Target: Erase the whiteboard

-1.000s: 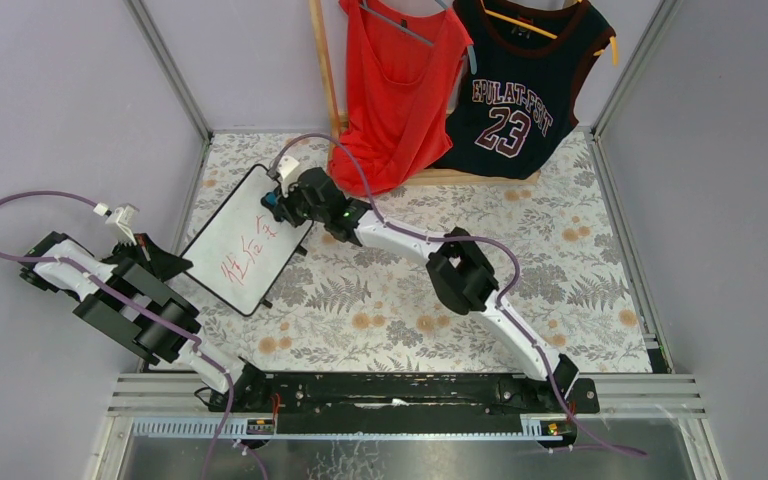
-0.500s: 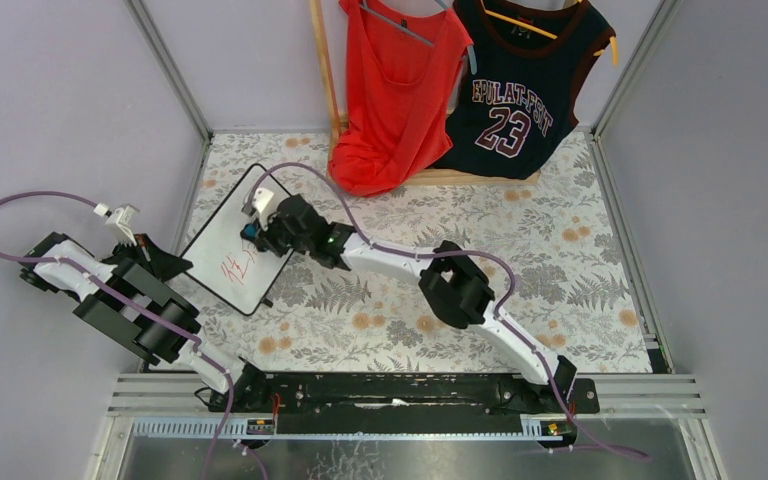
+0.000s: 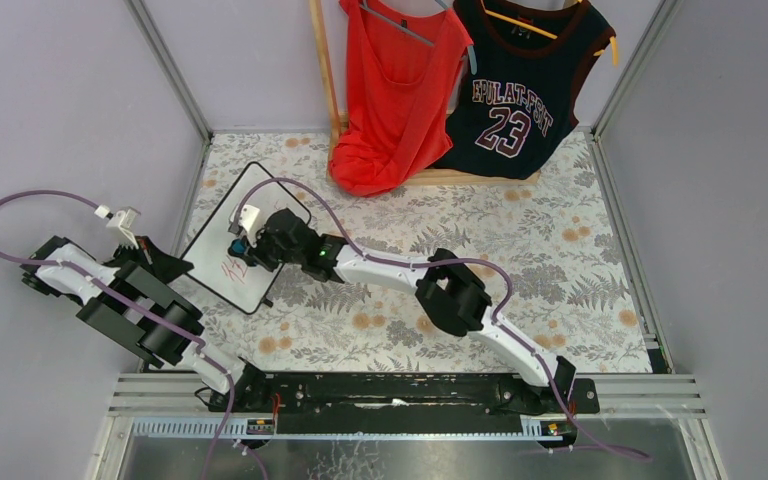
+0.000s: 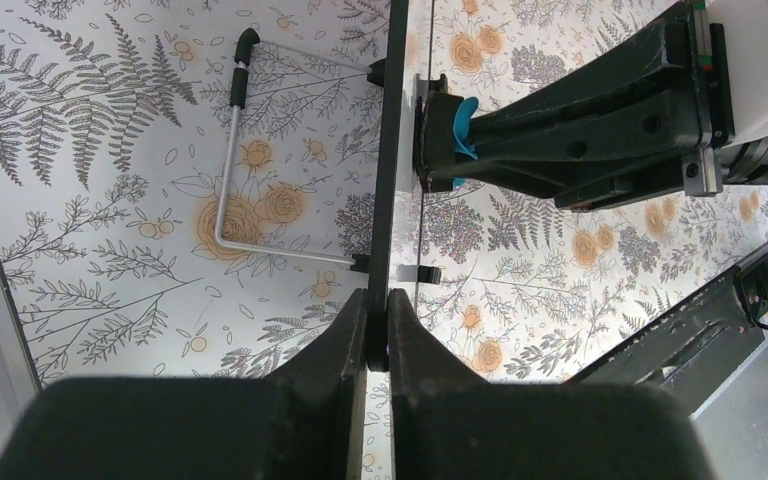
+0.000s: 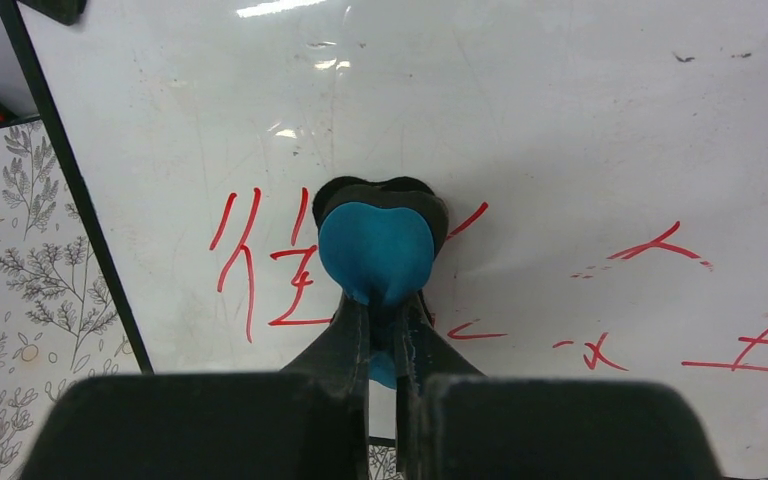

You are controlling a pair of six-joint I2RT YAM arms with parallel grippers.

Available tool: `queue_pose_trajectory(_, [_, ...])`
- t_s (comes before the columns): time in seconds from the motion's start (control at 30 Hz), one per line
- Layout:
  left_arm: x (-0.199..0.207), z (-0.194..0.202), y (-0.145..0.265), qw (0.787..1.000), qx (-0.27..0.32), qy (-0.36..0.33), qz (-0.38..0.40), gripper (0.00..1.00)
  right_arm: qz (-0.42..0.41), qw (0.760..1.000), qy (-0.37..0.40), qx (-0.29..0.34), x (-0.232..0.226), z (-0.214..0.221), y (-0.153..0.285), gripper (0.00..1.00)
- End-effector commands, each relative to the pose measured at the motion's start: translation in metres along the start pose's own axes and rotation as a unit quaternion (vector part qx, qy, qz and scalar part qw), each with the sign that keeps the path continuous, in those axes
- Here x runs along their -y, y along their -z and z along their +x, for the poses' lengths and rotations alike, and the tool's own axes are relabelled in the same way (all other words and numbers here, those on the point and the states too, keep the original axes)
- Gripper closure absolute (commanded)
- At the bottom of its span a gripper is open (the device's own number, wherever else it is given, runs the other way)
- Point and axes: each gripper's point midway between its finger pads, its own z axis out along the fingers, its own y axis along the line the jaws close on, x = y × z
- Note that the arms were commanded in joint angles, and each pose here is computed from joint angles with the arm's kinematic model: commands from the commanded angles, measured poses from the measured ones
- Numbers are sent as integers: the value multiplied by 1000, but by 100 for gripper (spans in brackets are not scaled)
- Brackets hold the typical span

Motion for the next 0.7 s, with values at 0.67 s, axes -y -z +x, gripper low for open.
queue_pose_trajectory(0.67, [-12, 44, -18, 986, -139, -86, 27, 100, 96, 994, -25, 52, 167, -31, 40, 100])
